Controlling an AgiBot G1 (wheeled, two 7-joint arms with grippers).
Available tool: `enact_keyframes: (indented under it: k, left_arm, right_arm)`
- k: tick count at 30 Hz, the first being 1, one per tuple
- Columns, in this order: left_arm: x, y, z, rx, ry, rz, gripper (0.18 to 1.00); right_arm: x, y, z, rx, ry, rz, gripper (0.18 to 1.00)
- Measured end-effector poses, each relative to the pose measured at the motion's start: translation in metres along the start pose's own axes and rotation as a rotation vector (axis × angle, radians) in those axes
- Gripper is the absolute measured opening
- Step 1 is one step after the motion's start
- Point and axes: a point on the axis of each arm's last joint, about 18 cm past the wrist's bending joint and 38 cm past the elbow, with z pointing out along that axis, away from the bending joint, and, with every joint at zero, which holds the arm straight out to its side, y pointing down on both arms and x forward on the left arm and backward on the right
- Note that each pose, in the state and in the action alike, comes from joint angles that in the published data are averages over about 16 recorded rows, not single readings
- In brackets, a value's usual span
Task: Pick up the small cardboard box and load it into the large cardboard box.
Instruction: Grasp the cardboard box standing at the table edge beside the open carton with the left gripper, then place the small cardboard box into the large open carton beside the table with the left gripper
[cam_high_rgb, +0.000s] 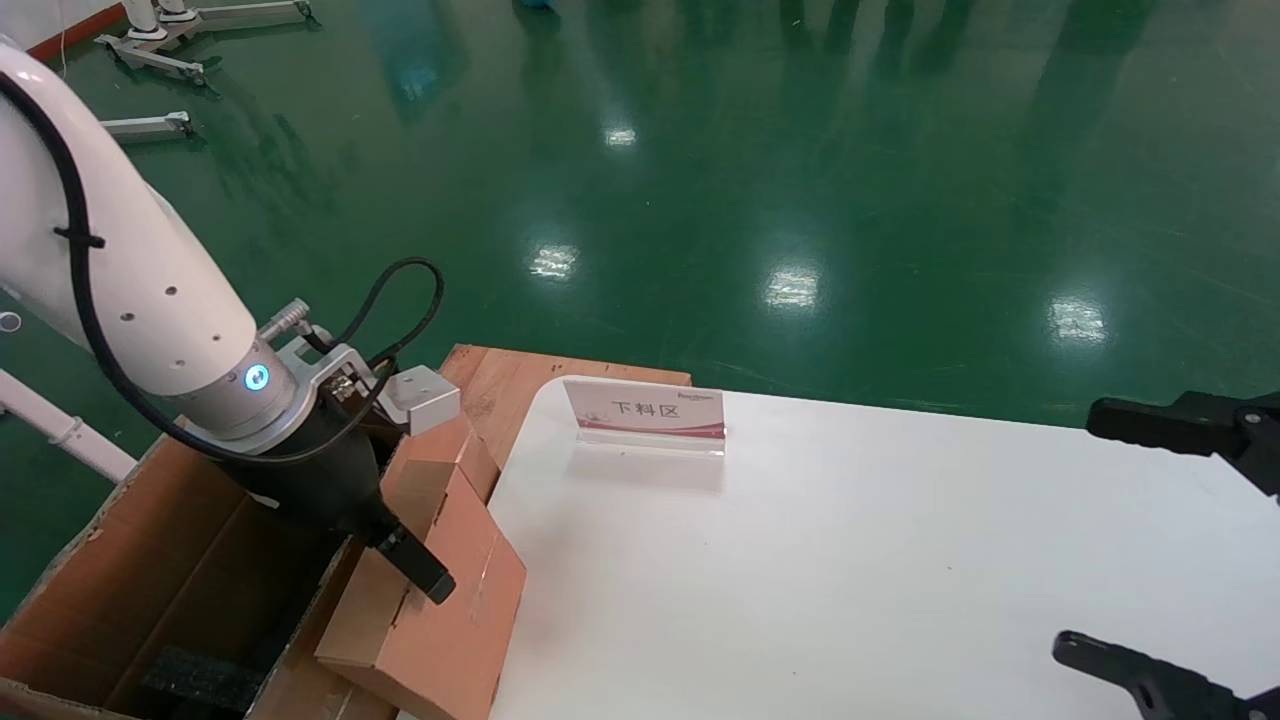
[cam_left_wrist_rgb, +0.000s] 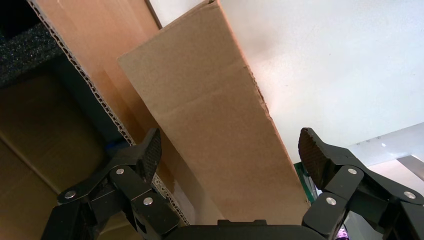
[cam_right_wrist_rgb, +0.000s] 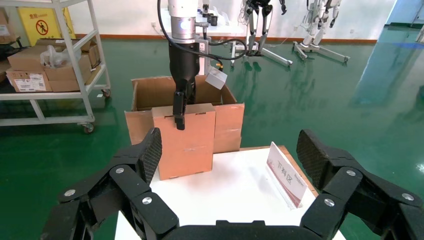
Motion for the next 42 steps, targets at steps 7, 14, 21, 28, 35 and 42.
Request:
enact_keyframes:
  k: [7,14,21,28,35,42]
  left_arm:
    - [0.0,-0.0002,0.0,0.001,0.0,0.001,0.999]
    - [0.0002,-0.0004,-0.0003,-0.002,-0.003,0.006,0.985]
    - [0.0004,-0.0005,-0.0006,-0.004,-0.005,0.009,0.938]
    - [0.0004,-0.0006,-0.0007,-0.004,-0.006,0.01,0.827]
    - [0.0005,-0.0006,-0.0008,-0.005,-0.007,0.011,0.673]
    - [-0.0001,-0.0021,-0.0022,0.0,-0.006,0.009,0.501]
  right_arm:
    - [0.0,0.0,0.0,0.0,0.0,0.0,0.998]
    - [0.0,0.0,0.0,0.0,0.0,0.0,0.983]
    - [0.0,-0.0001,0.0,0.0,0.0,0.0,0.933]
    - [0.0001,-0.0001,-0.0001,0.0,0.0,0.0,0.837]
    - [0.0001,-0.0001,-0.0001,0.0,0.0,0.0,0.688]
    - [0.0001,-0.0001,0.0,0.0,0.0,0.0,0.519]
